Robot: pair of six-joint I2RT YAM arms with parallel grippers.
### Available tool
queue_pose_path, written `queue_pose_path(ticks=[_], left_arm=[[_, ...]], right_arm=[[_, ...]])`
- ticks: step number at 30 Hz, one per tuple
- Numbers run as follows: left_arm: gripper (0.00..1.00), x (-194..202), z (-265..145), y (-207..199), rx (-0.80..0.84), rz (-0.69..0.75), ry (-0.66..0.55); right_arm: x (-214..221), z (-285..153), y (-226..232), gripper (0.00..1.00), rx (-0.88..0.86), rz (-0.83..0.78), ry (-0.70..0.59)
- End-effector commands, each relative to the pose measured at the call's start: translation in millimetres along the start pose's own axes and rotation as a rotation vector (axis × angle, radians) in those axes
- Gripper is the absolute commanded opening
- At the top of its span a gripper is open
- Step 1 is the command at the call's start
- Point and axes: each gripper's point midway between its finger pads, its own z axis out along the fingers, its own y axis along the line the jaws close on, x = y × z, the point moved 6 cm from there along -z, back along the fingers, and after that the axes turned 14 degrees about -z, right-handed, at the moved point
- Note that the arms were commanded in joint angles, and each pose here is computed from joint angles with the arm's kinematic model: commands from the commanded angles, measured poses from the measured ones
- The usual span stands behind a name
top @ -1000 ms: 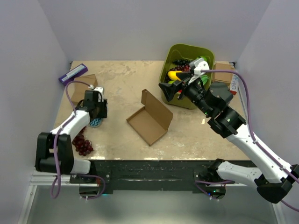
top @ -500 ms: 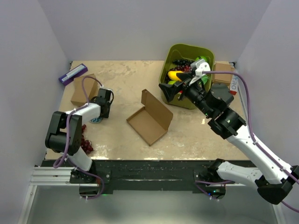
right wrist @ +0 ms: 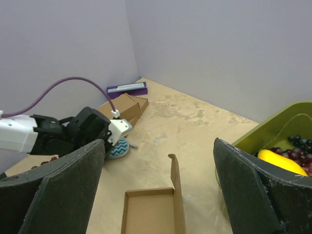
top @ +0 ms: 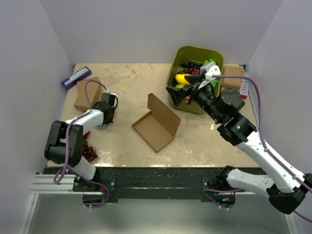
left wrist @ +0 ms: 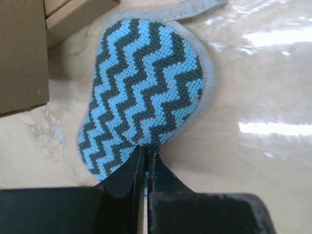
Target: Fold the paper box
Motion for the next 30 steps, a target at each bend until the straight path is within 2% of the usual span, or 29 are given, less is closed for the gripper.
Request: queue_pose_path(ticks=[1,6,10,20,25,30], left_arm=[[0.0,-19.5,-45.6,-3.4,0.161,-0.05,-0.125],[0.0,-24.5,-91.3,-28.9,0.377,0.095,-0.271],[0.0,-13.2,-111.2,-58.0,0.47,0.323,-0.354],[0.0,18.4,-145.6,-97.9,0.6,0.682,-0.376],[0.0,31.6,-155.6,-113.6,0.583,0.877,-0.36],[0.0,32.6,-160.4,-130.1,0.606,1.021,-0.413]], right_arm=[[-15.2,-3.9,-4.6,0.96,0.024,0.009,-0.071],[-14.5,-1.6,-5.4,0.97,0.031,0.021,-0.075],[-13.8,-0.4,-4.6,0.97,0.028,0.028,-0.073],[-20.7,-10.4,-7.2,0.97,0.051,0.047,-0.095],[-21.9,-11.9,-7.4,0.98,0.053,0.058,-0.101],[-24.3,-12.4,-6.2,0.98,0.046,0.079,-0.11]])
